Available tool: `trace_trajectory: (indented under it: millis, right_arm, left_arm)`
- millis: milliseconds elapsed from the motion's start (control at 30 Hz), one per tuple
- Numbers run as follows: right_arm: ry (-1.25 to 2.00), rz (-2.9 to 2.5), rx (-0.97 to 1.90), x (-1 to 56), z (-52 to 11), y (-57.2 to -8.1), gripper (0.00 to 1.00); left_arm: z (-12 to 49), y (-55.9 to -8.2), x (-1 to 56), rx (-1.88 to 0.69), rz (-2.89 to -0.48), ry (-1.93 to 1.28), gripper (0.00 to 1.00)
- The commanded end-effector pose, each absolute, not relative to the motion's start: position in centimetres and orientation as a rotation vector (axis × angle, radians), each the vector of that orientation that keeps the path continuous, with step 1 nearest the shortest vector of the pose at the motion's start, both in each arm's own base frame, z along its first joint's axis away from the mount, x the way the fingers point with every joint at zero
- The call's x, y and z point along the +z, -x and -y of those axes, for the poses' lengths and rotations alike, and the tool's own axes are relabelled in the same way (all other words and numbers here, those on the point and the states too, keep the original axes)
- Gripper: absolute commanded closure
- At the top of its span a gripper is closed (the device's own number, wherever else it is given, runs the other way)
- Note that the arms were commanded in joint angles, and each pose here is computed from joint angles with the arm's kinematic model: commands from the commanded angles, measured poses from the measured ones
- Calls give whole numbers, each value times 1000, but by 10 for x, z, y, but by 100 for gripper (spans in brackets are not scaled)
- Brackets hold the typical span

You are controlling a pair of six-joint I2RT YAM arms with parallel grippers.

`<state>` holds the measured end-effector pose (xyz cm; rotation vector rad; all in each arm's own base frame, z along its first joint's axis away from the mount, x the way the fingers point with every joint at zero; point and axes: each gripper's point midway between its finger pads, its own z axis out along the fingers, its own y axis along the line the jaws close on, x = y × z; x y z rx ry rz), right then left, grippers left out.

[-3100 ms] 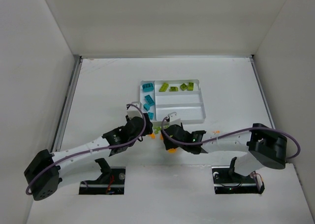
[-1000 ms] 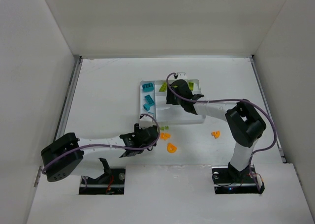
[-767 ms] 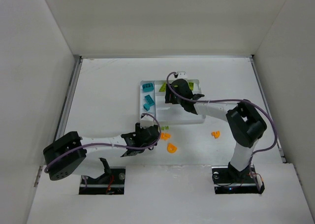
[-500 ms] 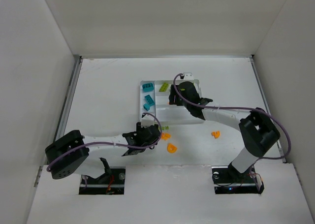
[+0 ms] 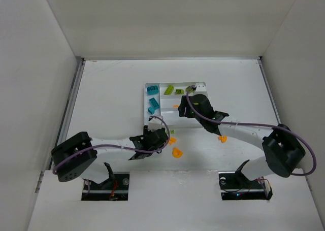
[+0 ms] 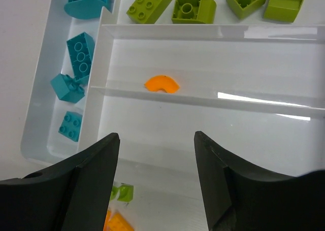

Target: Sort the legos into containers by color

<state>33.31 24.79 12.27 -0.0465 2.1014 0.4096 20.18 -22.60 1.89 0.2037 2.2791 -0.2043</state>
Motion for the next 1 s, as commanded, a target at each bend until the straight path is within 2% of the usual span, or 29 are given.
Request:
trace_trajectory:
  millis: [0,133,300,367,433,533,967]
  right_arm:
    - [-2,-2042,444,138,-245,-330,34]
    - [9,-2058,457,130,-239,-310,35]
    - [51,-2095,485,121,-239,-277,33]
    - [81,-2104,496,120,-240,-265,31]
    - [106,-2112,497,119,-240,-254,30]
    - [121,-2125,493,114,-238,-242,30]
    - [143,-2098,527,123,-254,-234,30]
  left_arm:
    - [231,-204,24,-203,-2272,-208,57]
    - [230,-200,23,-199,-2278,-225,65]
    - [227,-197,34,-211,-2264,-213,67]
    - [227,-197,40,-225,-2257,-200,64]
    - [227,-195,42,-240,-2266,-191,55]
    - [230,-189,44,-267,-2282,-188,48]
    - [243,-179,31,-272,-2321,-222,49]
